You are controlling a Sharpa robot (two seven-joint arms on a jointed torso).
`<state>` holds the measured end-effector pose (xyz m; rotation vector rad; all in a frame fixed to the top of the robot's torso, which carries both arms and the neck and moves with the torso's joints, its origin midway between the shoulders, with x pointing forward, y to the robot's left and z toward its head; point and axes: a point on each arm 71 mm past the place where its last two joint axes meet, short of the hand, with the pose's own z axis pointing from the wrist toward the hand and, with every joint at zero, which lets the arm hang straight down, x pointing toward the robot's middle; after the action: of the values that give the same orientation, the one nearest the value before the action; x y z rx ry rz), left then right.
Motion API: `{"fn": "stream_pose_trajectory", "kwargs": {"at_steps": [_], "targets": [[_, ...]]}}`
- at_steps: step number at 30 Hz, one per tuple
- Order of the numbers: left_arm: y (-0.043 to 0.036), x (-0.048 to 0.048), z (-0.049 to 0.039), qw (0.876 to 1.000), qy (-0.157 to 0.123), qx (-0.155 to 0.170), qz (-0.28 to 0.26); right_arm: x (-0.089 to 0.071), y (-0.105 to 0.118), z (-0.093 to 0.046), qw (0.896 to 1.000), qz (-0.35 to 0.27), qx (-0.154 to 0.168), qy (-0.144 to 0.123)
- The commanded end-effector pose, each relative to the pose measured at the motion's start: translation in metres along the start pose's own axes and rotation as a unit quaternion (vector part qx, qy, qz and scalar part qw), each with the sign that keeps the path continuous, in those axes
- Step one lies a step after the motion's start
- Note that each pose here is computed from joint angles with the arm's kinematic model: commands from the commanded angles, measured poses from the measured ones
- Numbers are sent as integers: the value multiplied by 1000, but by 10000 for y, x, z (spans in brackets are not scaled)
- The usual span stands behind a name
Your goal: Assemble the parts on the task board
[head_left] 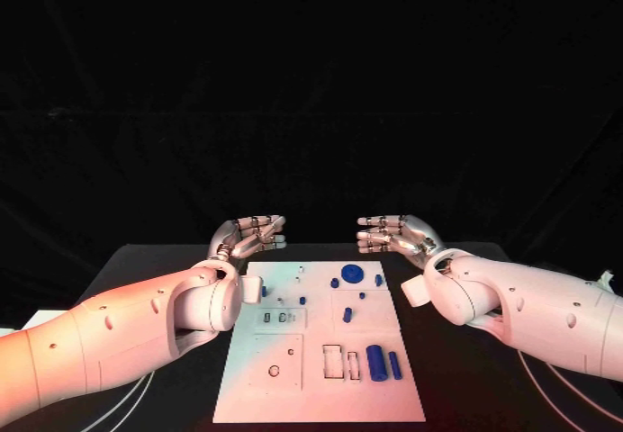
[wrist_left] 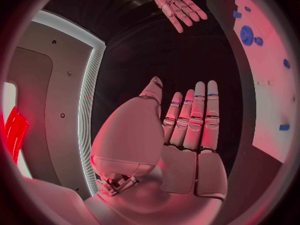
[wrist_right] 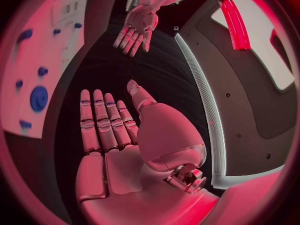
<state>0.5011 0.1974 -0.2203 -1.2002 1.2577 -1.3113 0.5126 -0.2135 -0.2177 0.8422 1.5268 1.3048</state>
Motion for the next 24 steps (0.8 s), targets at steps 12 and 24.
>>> {"fn": "stream_pose_trajectory", "kwargs": {"at_steps": [12,24], "targets": [[-127,46,-179,999,46,-8,-14,-62,285,67,964,-254,-75,21],[-315,214,-414,996,80,-15,-38,23,457,185,881,-462,-62,78]]}}
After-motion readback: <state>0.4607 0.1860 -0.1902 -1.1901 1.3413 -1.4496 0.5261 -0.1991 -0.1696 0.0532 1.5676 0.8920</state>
